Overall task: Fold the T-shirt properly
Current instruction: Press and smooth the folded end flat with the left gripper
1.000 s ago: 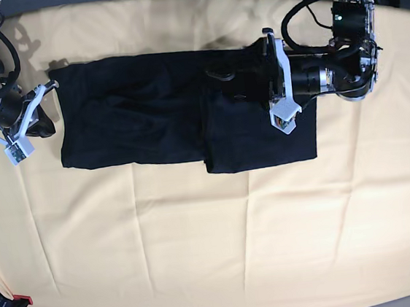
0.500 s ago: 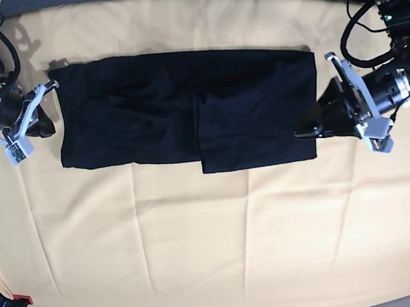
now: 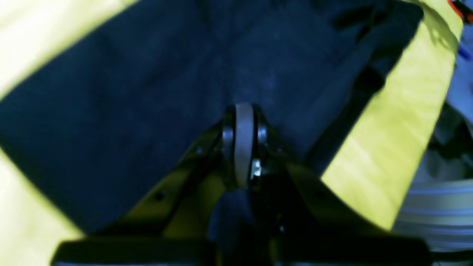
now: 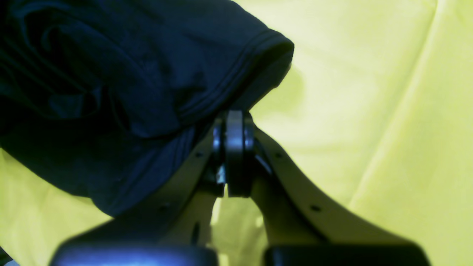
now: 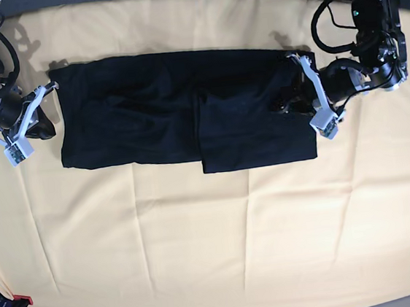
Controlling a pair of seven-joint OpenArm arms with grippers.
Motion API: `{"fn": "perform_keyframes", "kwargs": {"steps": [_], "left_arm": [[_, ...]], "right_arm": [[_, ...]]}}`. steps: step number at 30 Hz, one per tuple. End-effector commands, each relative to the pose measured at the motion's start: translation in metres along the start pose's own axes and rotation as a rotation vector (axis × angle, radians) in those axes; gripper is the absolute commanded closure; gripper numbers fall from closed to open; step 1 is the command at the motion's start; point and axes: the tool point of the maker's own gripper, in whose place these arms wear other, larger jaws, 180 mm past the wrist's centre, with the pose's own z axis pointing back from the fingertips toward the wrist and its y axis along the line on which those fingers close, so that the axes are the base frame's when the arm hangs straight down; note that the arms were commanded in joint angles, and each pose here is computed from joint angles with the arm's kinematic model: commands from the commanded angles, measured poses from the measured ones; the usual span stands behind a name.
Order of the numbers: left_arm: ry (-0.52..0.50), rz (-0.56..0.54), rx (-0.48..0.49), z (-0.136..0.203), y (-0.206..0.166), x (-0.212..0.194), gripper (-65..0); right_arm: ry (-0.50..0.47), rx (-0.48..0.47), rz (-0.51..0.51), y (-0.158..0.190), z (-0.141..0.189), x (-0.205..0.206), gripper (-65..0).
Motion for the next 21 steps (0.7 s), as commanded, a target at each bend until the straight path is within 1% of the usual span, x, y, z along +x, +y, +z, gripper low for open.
{"fn": "perform_keyframes", "kwargs": {"steps": [1,3,5,7,9,11,15,17,19,21], "left_arm": [[-0.019,-0.019,-0.016,0.001,-0.002,0.008,0.0],[0.011,-0.014,-0.042,-0.003,-0.009,0.001,0.0],[0.001,0.010,-0.087,-0.007,-0.020,-0.001,0.0],[-0.043,0.045,-0.148,-0.008,-0.033,0.005,0.0],[-0.110,0.085,-0.217,-0.006,-0.045,0.018,0.0],[-0.150,0.117,-0.277,-0.006,-0.056,0.025,0.0],[-0.164,0.139,-0.316,-0.018,-0.070,0.026,0.0],[-0.196,0.145,-0.330,-0.021,-0.073,0.034,0.0],[-0.235,0.134,-0.342,-0.020,-0.072,0.046,0.0],[-0.236,0.099,-0.324,-0.021,-0.066,0.054,0.0]], "right_arm": [[-0.041,-0.014,0.019,-0.006,0.005,0.012,0.0],[-0.040,-0.014,0.019,-0.006,0.005,0.012,0.0],[-0.040,-0.014,0.019,-0.006,0.005,0.012,0.0],[-0.041,-0.014,0.019,-0.005,0.005,0.013,0.0],[-0.041,-0.014,0.019,-0.005,0.005,0.012,0.0],[-0.041,-0.014,0.019,-0.005,0.005,0.012,0.0],[-0.041,-0.014,0.018,-0.005,0.005,0.013,0.0],[-0.041,-0.014,0.019,-0.006,0.005,0.012,0.0],[-0.041,-0.014,0.019,-0.006,0.005,0.013,0.0],[-0.040,-0.014,0.018,-0.005,0.005,0.012,0.0]]}}
